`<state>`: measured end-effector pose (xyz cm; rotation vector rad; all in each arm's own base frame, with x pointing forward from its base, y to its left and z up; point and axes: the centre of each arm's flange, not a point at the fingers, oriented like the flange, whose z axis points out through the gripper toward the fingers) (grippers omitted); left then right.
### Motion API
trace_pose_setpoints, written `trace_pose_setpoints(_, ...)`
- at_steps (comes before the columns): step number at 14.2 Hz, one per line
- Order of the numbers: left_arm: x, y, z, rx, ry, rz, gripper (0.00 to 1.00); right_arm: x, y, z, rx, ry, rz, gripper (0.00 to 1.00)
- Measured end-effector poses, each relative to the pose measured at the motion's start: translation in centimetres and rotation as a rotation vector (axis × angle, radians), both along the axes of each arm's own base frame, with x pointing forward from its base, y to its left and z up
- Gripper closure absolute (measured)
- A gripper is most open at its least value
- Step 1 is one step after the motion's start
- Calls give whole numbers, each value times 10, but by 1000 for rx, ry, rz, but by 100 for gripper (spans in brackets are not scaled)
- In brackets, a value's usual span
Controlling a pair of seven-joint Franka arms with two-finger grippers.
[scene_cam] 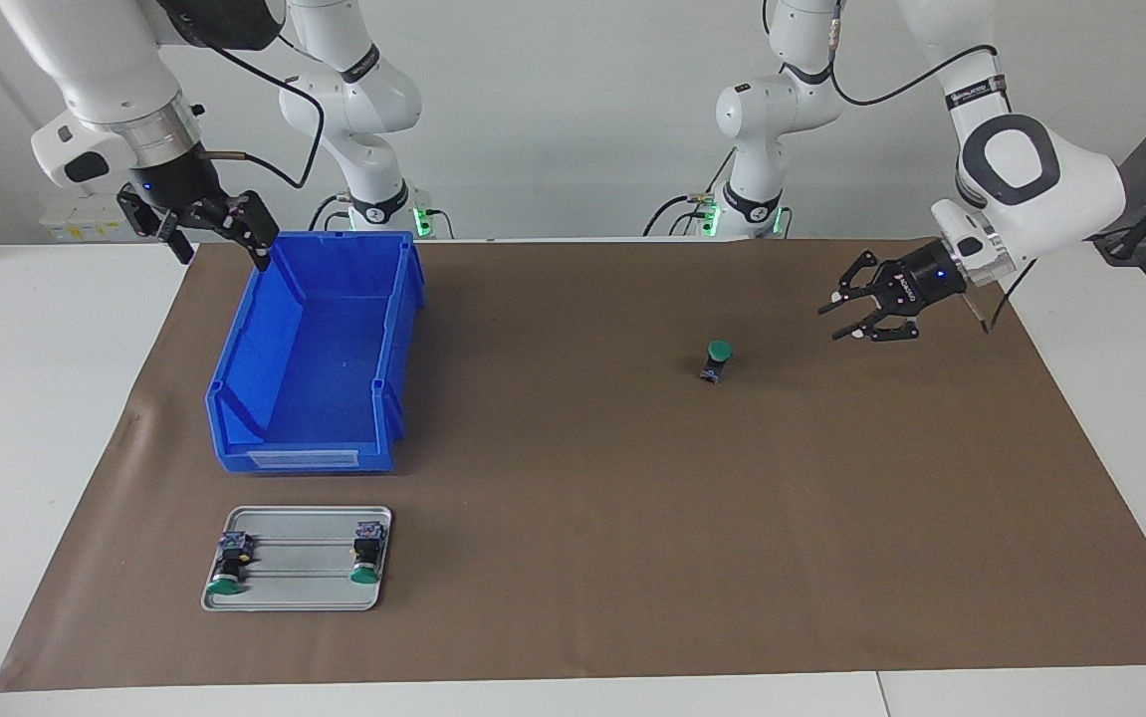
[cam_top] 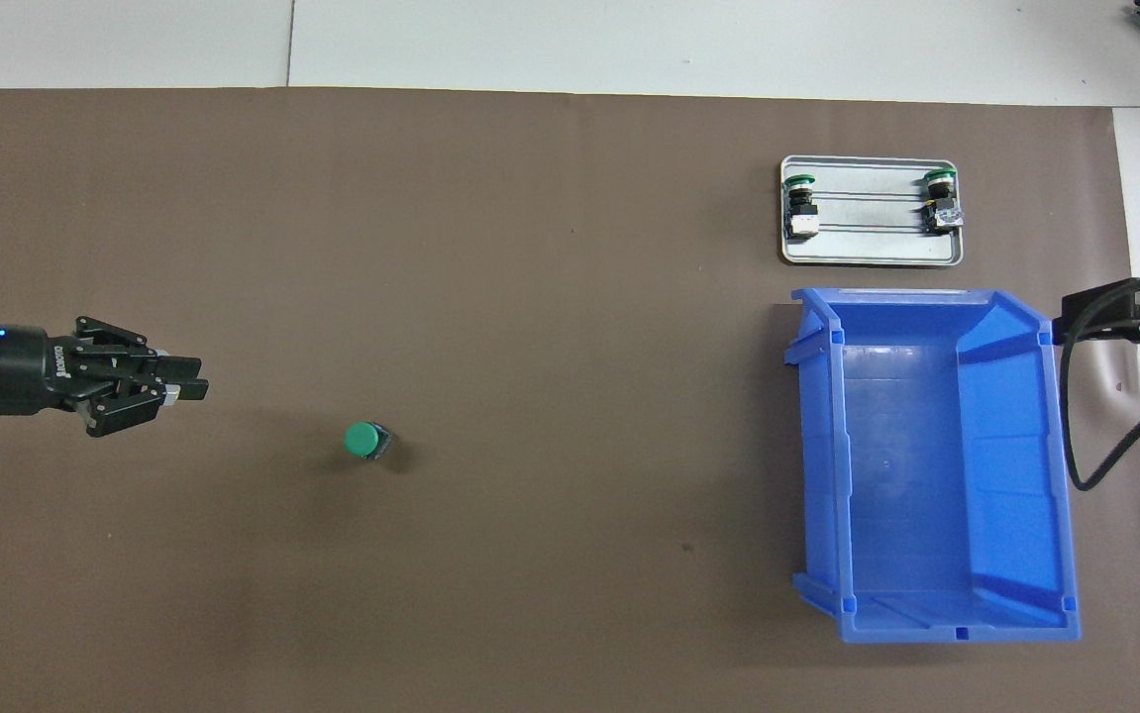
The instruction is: Place and press button with both arms
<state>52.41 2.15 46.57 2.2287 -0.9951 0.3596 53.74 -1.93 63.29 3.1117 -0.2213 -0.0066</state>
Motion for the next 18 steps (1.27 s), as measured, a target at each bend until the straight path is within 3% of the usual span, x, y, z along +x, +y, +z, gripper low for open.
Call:
trace_pose_setpoints(2,10,-27,30,130,38,20,98,0,0,0,0,1,0,0)
trace_pose_setpoints(4,17,-51,56,236,54,51,99,0,0,-1,0,1,0,0)
trace_pose_setpoints(6,18,-71,68,287,94,117,99,0,0,-1,0,1,0,0)
trace_pose_setpoints(10,15,-111,74,424,253,393,99,0,0,0,0,1,0,0)
trace_pose_setpoints(14,0,-172,67,592,248,434,99,0,0,-1,0,2,0,0)
trace_pose_setpoints(18,-18,-207,17,714,261,451,99,-1,0,-2,0,4,0,0)
